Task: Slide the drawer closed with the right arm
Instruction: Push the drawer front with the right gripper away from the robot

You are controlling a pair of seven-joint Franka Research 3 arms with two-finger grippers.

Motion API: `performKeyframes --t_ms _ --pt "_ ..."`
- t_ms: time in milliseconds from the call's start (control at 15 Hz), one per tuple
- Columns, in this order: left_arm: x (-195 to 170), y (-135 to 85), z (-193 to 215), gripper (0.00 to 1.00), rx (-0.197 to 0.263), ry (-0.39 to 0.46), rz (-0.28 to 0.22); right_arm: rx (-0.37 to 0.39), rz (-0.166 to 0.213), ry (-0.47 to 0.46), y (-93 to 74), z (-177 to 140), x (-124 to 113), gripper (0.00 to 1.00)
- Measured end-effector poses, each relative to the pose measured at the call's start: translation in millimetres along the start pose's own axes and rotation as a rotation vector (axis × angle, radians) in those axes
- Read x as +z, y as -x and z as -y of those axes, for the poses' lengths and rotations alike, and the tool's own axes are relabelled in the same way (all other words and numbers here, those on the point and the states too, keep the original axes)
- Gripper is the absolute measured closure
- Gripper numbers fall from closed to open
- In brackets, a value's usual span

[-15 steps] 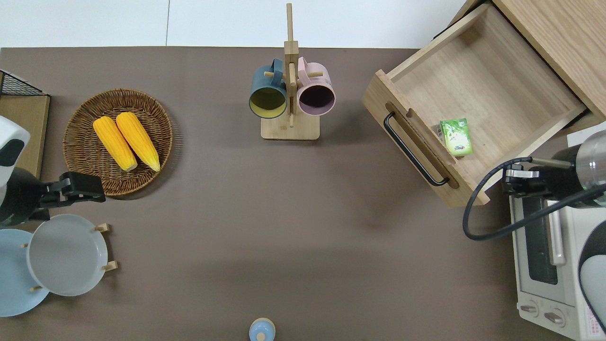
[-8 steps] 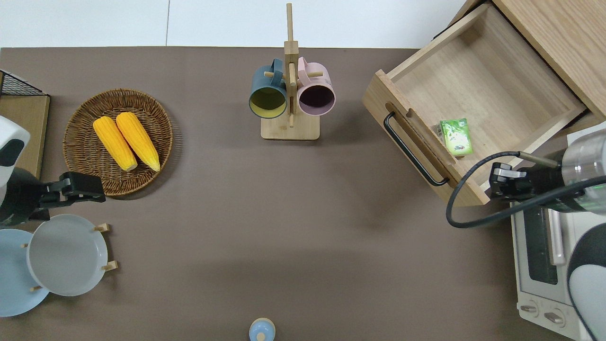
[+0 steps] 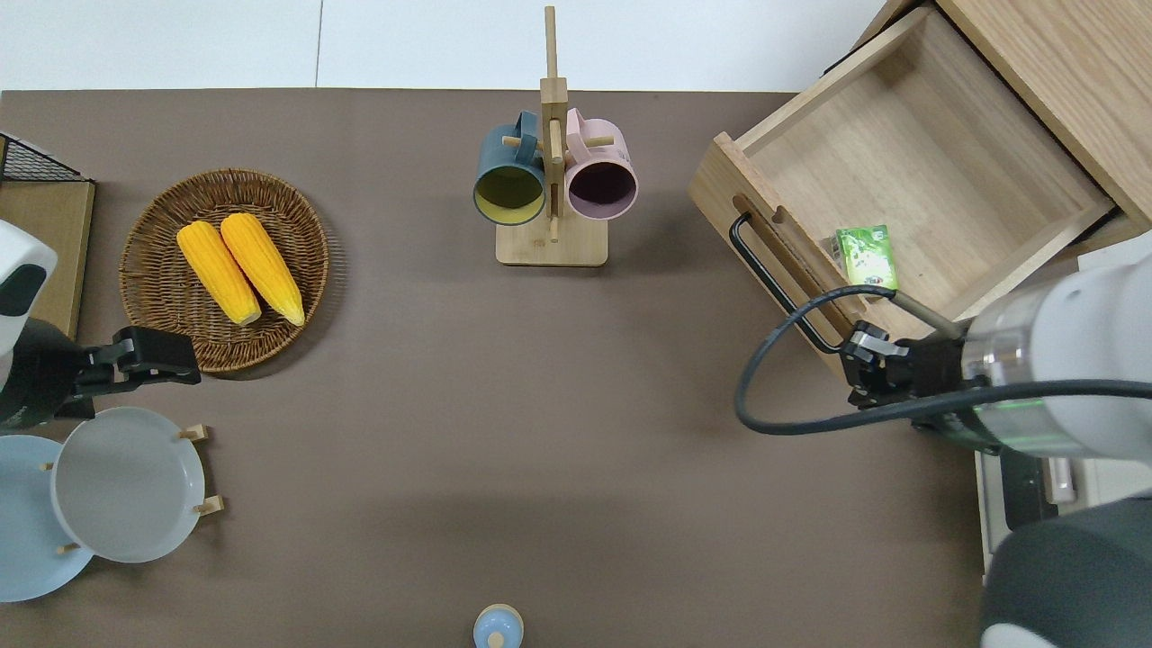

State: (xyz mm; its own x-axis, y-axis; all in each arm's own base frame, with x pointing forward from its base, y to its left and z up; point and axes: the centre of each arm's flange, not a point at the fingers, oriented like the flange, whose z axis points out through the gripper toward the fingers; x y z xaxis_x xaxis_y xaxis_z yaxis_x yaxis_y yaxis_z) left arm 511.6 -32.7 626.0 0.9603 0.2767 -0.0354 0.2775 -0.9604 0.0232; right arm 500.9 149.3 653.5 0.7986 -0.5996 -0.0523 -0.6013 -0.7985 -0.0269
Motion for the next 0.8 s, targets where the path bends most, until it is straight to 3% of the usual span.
performKeyframes --t_ms 267,467,800 --pt "0.0 0.0 0.0 0.00 0.000 0.000 0.000 0.118 -0.017 -0.040 37.8 44.0 33.8 0.93" --pt "0.0 0.0 0.0 0.00 0.000 0.000 0.000 0.187 -0.019 -0.063 54.7 67.5 64.7 0.93" --pt "0.0 0.0 0.0 0.00 0.000 0.000 0.000 0.287 -0.037 -0.072 45.5 87.4 112.2 0.96"
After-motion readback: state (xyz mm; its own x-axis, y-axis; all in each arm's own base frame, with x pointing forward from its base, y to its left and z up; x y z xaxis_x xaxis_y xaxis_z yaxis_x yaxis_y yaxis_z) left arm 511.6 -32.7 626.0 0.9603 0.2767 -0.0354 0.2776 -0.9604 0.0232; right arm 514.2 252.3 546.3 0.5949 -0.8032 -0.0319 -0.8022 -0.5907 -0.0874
